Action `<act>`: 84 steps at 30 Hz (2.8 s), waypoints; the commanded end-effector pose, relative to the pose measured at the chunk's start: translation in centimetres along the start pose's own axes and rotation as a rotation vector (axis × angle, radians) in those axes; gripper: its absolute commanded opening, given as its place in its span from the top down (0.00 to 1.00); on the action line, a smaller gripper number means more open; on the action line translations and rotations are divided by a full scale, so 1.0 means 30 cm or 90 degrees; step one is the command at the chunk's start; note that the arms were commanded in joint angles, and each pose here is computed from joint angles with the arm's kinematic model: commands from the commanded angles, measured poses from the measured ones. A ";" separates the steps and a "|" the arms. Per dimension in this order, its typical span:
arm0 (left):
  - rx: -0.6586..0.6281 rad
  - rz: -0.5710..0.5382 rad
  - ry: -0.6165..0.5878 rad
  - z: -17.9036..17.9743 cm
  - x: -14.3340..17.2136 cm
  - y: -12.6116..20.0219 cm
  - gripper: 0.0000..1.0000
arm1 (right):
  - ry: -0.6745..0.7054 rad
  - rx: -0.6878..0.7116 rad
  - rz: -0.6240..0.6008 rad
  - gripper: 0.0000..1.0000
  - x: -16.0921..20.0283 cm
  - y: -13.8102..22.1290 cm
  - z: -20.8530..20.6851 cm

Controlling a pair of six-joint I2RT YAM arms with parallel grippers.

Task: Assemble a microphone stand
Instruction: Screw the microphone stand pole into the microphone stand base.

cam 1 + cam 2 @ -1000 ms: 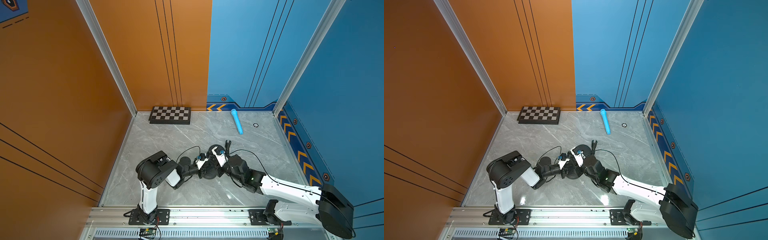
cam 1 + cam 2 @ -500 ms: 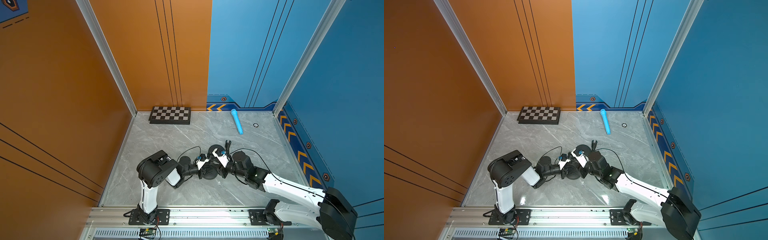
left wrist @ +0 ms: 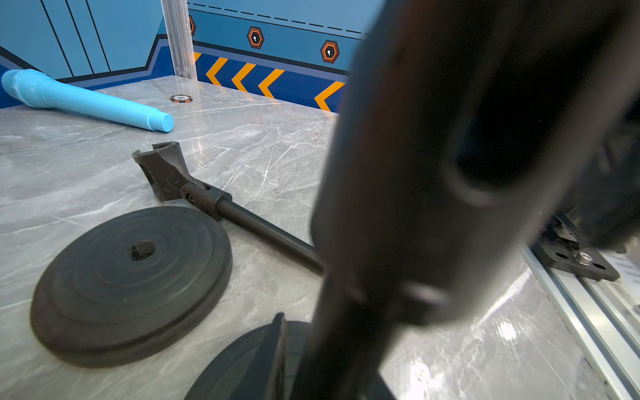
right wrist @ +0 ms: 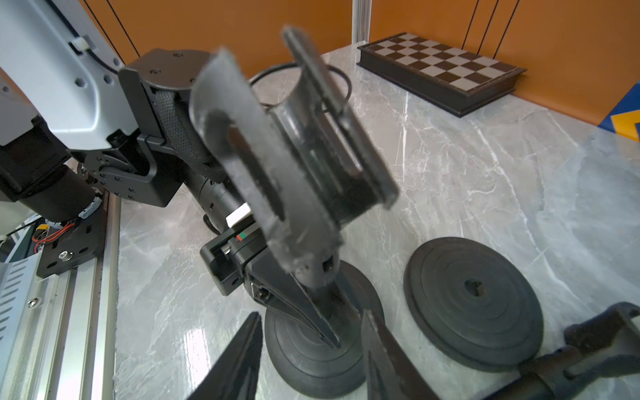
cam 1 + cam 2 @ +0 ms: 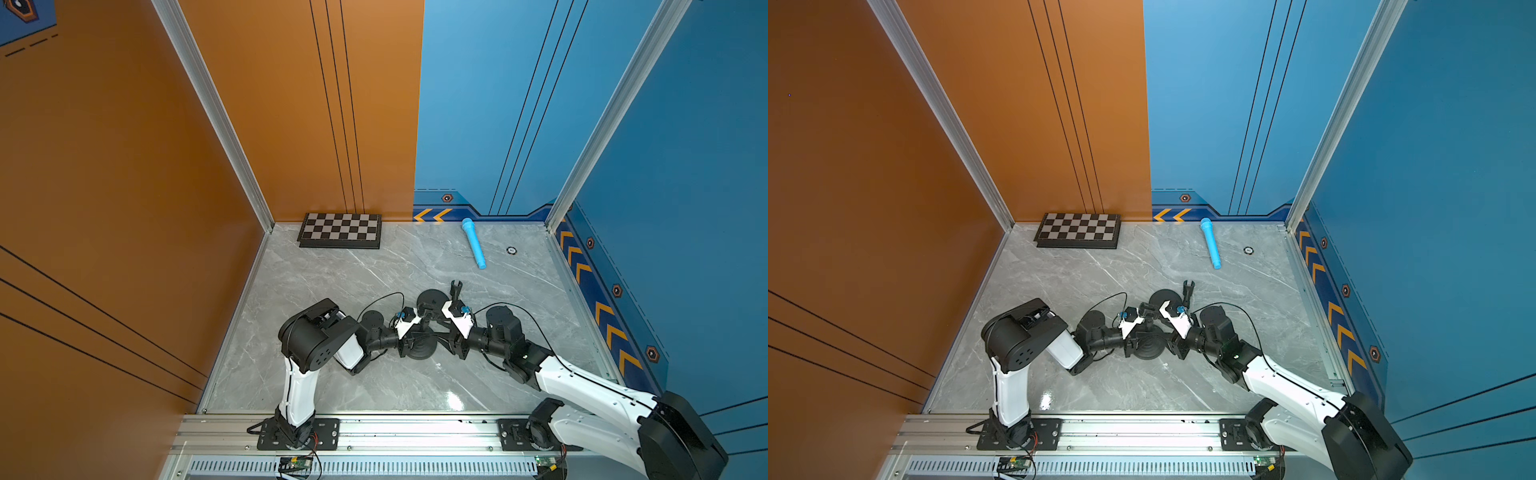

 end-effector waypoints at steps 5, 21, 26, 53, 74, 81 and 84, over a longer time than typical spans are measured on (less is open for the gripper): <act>0.001 -0.003 -0.003 0.023 0.000 0.011 0.73 | 0.058 -0.023 -0.058 0.53 -0.064 -0.044 -0.003; -0.016 0.001 -0.008 0.023 0.007 0.038 0.72 | 0.062 -0.022 -0.095 0.80 -0.132 -0.121 -0.031; -0.037 -0.005 -0.010 0.024 -0.004 0.054 0.67 | 0.070 0.022 -0.063 0.99 -0.097 -0.126 -0.025; -0.031 -0.007 -0.028 0.011 -0.003 -0.031 0.57 | -0.088 0.276 0.036 1.00 0.013 -0.111 0.020; -0.020 0.024 -0.016 0.030 0.064 -0.024 0.82 | 0.019 -0.056 0.071 0.36 -0.050 -0.100 0.019; -0.017 0.036 -0.030 0.021 0.087 -0.025 0.82 | 0.034 -0.053 0.066 0.57 -0.061 -0.129 -0.041; -0.023 0.041 -0.027 0.026 0.100 -0.028 0.81 | 0.034 -0.022 0.069 0.79 -0.054 -0.143 -0.057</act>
Point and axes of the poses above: each gripper's point midway between its finger pads, its own y axis back along the fingers, its own z axis along the line the jaws close on, x = y × z, the point moved 7 cm from there along y, back along the fingers, and after that the axes turned 5 degrees about y, right-handed, at the moved point
